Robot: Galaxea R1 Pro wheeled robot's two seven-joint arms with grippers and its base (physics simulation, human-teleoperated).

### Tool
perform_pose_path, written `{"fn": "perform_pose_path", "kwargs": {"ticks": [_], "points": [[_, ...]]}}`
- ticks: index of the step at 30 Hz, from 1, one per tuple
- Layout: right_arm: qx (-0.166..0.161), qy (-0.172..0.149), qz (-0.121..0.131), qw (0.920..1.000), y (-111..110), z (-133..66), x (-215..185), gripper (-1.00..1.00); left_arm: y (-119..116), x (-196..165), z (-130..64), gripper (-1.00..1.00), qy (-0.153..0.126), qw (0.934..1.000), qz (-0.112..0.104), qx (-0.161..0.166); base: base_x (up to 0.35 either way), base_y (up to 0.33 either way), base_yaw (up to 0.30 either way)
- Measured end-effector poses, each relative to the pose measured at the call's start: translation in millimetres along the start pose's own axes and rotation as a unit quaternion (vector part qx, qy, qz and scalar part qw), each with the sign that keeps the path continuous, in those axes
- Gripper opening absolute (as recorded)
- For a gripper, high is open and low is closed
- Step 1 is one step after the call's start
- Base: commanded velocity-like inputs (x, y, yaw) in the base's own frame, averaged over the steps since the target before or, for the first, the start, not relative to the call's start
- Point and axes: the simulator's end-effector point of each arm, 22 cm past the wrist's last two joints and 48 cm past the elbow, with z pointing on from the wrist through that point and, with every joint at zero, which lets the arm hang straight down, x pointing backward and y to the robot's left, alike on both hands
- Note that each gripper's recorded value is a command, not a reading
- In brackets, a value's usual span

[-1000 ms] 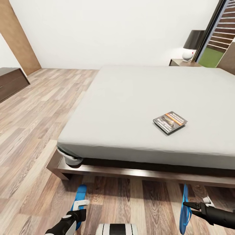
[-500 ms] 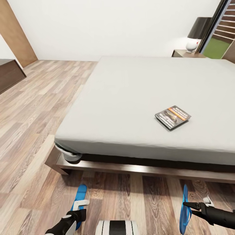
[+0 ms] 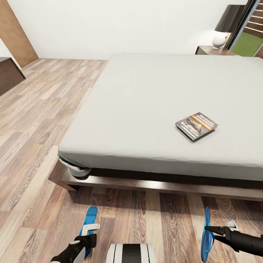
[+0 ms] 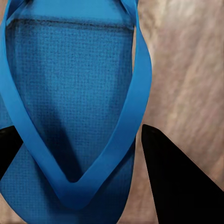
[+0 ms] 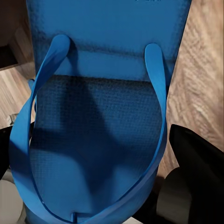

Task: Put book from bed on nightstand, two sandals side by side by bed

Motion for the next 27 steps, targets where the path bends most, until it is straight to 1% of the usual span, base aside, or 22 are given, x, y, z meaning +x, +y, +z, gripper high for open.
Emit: {"fn": "perform_pose_path", "kwargs": {"ticks": [5, 7, 12, 14, 25, 27], "points": [[0.000, 0.000, 0.000, 1.0000, 0.0, 0.0, 0.0, -1.00, -0.3, -0.2, 0.0, -1.00, 0.000, 1.0000, 0.000, 0.000, 0.000, 0.000, 0.000], [0.000, 0.000, 0.000, 1.0000, 0.0, 0.0, 0.0, -1.00, -0.4, -2.3, 0.0, -1.00, -0.005, 1.0000, 0.000, 0.001, 0.000, 0.000, 0.000], [0.000, 0.000, 0.000, 1.0000, 0.0, 0.0, 0.0, -1.00, -5.0, -9.4, -1.2, -1.00, -0.051, 0.9987, -0.001, 0.006, 0.000, 0.000, 0.000], [0.000, 0.000, 0.000, 1.0000, -0.2, 0.0, 0.0, -1.00, -4.3, -10.2, -1.6, -1.00, -0.059, 0.9982, -0.001, 0.006, 0.000, 0.000, 0.000], [0.000, 0.000, 0.000, 1.0000, 0.0, 0.0, -0.1, -1.00, -3.1, -10.6, -1.9, -1.00, -0.064, 0.9980, -0.002, 0.005, 0.000, 0.000, 0.000], [0.002, 0.003, 0.002, 1.0000, -3.0, 1.7, 1.7, -1.00, -2.7, -6.7, 0.2, -1.00, -0.059, 0.9982, -0.002, 0.004, 0.000, 0.000, 0.000]]}}
